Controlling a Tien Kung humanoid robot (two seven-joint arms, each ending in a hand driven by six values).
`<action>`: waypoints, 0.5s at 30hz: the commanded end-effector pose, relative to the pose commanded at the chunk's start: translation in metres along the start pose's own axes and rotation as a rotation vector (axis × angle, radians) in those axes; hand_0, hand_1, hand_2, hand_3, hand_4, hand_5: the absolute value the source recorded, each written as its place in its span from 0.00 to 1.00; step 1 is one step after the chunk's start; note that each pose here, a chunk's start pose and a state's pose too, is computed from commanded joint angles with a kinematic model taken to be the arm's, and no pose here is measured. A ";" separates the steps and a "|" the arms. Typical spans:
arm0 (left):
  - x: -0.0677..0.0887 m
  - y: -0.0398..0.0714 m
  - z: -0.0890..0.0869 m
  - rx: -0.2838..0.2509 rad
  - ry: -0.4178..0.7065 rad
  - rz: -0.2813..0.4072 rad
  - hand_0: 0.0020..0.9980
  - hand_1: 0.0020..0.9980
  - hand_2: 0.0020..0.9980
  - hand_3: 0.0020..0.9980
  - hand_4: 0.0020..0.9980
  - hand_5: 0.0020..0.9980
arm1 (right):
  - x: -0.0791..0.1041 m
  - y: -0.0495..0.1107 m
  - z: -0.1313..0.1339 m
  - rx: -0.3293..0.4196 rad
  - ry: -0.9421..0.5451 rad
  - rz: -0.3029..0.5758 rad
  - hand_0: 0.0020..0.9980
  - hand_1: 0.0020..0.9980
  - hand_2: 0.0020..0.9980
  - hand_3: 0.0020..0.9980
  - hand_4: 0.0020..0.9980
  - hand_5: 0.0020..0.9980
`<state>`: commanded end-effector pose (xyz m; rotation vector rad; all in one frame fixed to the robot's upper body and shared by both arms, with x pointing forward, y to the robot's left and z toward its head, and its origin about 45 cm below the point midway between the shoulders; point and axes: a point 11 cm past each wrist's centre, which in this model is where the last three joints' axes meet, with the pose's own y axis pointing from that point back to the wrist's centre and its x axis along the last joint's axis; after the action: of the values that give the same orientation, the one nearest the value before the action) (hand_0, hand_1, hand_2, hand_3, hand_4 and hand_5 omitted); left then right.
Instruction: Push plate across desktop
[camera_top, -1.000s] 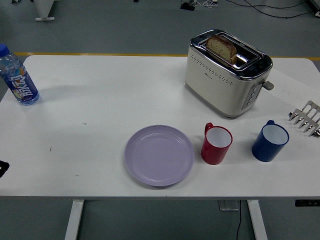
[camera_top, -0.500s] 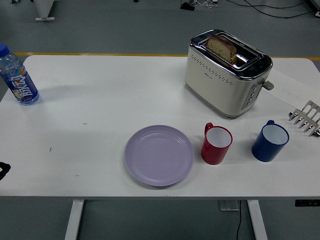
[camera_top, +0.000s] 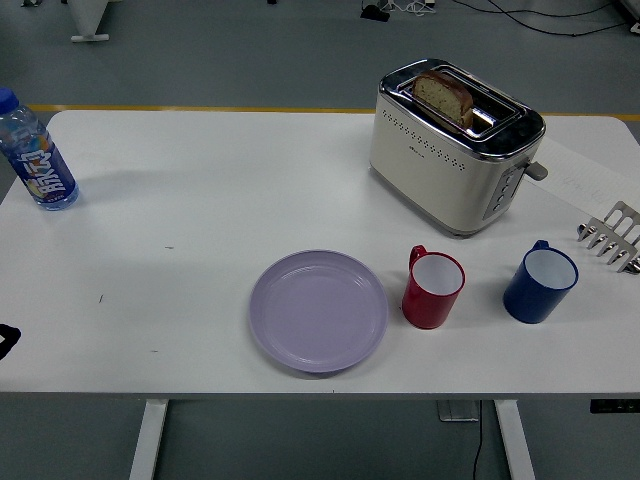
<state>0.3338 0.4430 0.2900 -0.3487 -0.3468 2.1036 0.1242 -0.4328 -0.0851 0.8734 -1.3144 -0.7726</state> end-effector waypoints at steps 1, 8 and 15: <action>0.000 0.000 0.000 0.000 0.000 0.000 0.00 0.00 0.00 0.02 0.35 0.70 | 0.000 0.000 0.000 0.000 0.000 0.000 0.68 0.64 0.71 0.59 0.29 0.17; 0.000 -0.001 0.001 -0.007 0.005 0.003 0.00 0.00 0.00 0.02 0.35 0.70 | 0.001 0.000 -0.002 0.004 -0.001 0.002 0.68 0.64 0.71 0.59 0.29 0.17; 0.001 -0.001 0.002 -0.011 0.007 0.010 0.00 0.00 0.00 0.02 0.36 0.70 | 0.001 0.001 -0.003 0.008 -0.003 0.002 0.68 0.64 0.71 0.59 0.29 0.17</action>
<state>0.3333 0.4445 0.2921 -0.3645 -0.3538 2.1102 0.1277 -0.4334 -0.0840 0.8773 -1.3213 -0.7681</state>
